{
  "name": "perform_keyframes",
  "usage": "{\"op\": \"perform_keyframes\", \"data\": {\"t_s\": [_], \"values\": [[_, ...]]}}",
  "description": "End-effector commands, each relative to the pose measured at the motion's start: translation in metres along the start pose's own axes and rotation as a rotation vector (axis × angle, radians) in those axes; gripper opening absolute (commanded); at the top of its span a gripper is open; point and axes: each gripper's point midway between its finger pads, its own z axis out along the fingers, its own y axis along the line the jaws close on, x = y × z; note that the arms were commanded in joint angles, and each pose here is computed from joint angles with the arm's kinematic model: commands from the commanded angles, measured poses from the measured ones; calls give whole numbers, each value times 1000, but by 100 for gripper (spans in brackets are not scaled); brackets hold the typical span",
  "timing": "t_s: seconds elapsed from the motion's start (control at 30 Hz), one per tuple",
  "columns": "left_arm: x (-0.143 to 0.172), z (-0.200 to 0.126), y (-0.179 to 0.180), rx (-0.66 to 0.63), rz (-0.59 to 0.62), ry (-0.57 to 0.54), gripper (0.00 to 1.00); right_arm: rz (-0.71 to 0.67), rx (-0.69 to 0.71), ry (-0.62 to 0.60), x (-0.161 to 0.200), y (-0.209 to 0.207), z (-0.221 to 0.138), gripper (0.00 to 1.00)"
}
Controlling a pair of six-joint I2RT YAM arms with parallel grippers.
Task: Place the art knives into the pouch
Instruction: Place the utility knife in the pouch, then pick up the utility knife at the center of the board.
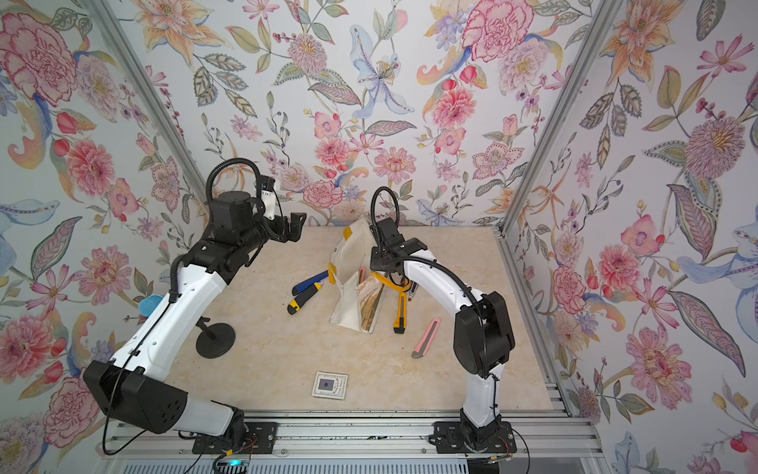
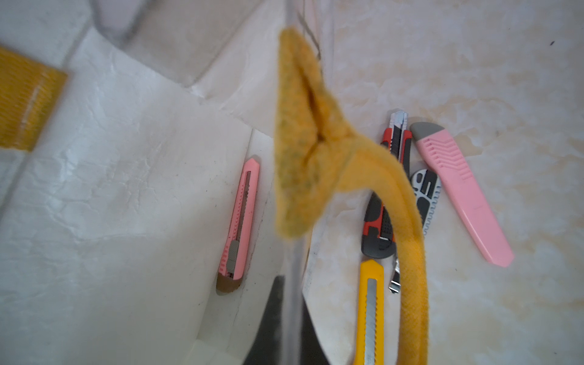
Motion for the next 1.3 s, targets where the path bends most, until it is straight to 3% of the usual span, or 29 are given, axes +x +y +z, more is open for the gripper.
{"op": "perform_keyframes", "data": {"t_s": [0.0, 0.07, 0.27, 0.67, 1.27], "values": [[94, 30, 30, -105, 36, 271, 96, -10, -7, -23, -7, -2, -11, 0], [138, 50, 33, -112, 51, 372, 97, -9, -2, -24, -7, -5, -11, 0], [196, 85, 37, -125, 52, 497, 95, -3, 13, -21, -5, -12, -11, 0], [243, 136, 42, -120, 77, 646, 88, 14, 40, -20, -6, -24, -8, 0], [285, 148, 27, -46, 87, 754, 80, 39, 56, -3, -8, -40, 0, 0]]}}
